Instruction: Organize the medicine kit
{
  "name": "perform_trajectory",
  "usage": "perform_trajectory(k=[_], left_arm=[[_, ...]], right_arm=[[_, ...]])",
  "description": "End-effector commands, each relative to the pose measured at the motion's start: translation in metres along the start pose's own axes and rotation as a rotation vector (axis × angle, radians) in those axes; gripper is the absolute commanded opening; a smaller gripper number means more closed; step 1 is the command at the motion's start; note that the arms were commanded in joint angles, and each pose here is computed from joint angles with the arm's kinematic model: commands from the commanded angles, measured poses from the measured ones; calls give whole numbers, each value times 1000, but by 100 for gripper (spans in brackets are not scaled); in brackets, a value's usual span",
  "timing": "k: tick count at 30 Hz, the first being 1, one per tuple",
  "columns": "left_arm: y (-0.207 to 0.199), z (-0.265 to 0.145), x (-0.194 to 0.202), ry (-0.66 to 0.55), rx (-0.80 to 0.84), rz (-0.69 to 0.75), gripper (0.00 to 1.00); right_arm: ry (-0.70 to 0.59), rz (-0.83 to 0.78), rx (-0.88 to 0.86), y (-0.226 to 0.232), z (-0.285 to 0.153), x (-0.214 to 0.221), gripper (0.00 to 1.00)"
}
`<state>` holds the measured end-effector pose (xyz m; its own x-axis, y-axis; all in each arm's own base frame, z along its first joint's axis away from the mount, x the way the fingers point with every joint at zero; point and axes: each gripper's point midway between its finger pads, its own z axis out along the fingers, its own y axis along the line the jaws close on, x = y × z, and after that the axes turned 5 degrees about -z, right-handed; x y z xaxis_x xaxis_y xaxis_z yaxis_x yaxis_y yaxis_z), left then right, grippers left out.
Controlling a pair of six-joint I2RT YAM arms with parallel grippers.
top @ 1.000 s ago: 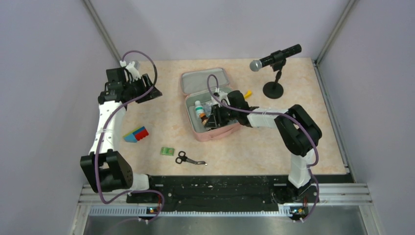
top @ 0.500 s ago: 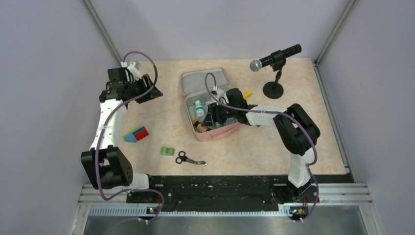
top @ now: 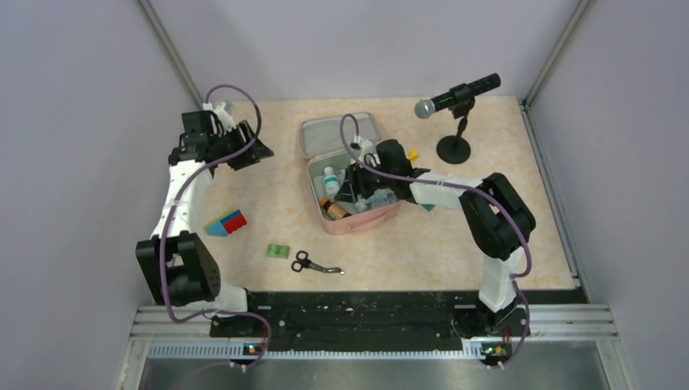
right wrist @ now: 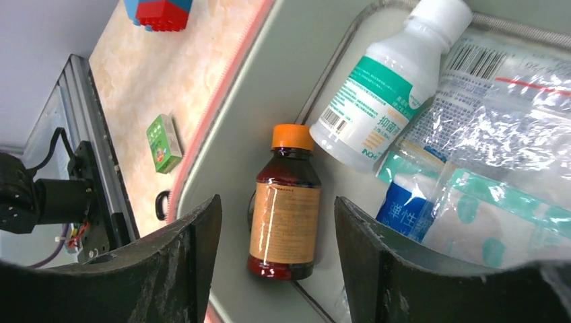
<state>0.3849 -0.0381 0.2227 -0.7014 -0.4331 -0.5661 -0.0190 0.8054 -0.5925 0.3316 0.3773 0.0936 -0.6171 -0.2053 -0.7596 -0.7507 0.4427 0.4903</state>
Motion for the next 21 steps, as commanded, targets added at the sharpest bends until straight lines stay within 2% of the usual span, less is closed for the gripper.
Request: perform_trajectory(k=[1,7,11,15,18,21], left_arm=[[-17,19,-19,-10,93,-57,58],[-16,59,-33,-20,86,-13,59],[-5,96,-36,-4,101,-97,59],[8,117,-32,43,78,-106,59],[4,102,-23,100,93,2,58],[-6,74,-1,145,163,176,55]], right_arm=[[-154,-184,-9,27,-45,-71,62],[-53,-406,317,-6,-108,-57,65],[39,-414,407,-17,-143,-27,67],[82,-370,395,-11,-166,1,68],[106,-425,310,9,-177,18,69],[117,-478,276,18,-186,33,68]])
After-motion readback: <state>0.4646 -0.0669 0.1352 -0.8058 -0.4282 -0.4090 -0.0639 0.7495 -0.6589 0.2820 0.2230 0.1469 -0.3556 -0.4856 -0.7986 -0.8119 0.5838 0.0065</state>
